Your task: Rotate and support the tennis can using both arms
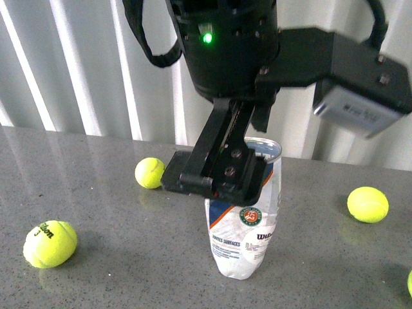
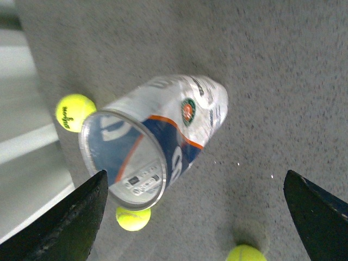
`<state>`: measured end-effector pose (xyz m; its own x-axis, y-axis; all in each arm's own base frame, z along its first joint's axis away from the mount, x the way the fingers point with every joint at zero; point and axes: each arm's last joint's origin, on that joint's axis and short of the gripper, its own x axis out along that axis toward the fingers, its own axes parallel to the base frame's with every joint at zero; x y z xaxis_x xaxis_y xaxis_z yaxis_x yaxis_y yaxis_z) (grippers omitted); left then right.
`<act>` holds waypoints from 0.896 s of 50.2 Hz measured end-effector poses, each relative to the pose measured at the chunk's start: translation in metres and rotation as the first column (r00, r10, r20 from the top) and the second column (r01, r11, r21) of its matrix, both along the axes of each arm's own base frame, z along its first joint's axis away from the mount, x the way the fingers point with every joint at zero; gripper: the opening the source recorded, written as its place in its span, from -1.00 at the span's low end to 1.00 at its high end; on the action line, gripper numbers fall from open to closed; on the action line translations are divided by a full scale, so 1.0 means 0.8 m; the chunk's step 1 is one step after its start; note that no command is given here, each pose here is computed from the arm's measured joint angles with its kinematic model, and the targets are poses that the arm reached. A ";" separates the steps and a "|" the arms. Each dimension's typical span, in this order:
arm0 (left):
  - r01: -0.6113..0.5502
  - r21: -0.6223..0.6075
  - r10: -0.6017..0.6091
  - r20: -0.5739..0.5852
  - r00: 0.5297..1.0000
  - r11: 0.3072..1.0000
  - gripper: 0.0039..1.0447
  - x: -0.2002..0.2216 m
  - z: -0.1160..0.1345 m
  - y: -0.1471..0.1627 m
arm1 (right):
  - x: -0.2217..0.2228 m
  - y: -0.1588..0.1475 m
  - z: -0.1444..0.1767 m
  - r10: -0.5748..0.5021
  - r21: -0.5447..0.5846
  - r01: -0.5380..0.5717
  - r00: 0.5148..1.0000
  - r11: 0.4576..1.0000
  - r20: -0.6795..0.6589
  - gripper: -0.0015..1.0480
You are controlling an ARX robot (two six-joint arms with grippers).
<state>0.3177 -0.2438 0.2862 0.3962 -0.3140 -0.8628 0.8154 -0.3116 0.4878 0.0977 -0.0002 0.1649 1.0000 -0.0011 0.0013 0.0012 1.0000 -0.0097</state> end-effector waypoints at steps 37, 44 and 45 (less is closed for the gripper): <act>-0.414 -0.909 0.780 -0.288 0.555 -0.042 0.60 -0.138 0.004 0.275 | 0.000 0.000 0.000 0.000 0.000 0.000 1.000 1.000 0.000 0.87; -0.312 -0.914 0.842 -0.371 0.391 -0.258 0.15 -0.165 -0.048 0.304 | 0.000 0.000 0.000 -0.001 0.000 0.001 1.000 1.000 0.000 0.87; -0.311 -0.912 0.841 -0.379 0.386 -0.268 0.12 -0.167 -0.051 0.305 | 0.000 0.000 0.000 0.000 0.000 0.000 1.000 1.000 0.000 0.87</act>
<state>0.1844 0.0003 0.2457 0.9999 0.0122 -0.0002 -0.0122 0.9986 0.0524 0.0977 -0.0002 0.1649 1.0000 -0.0015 0.0013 0.0015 1.0000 -0.0097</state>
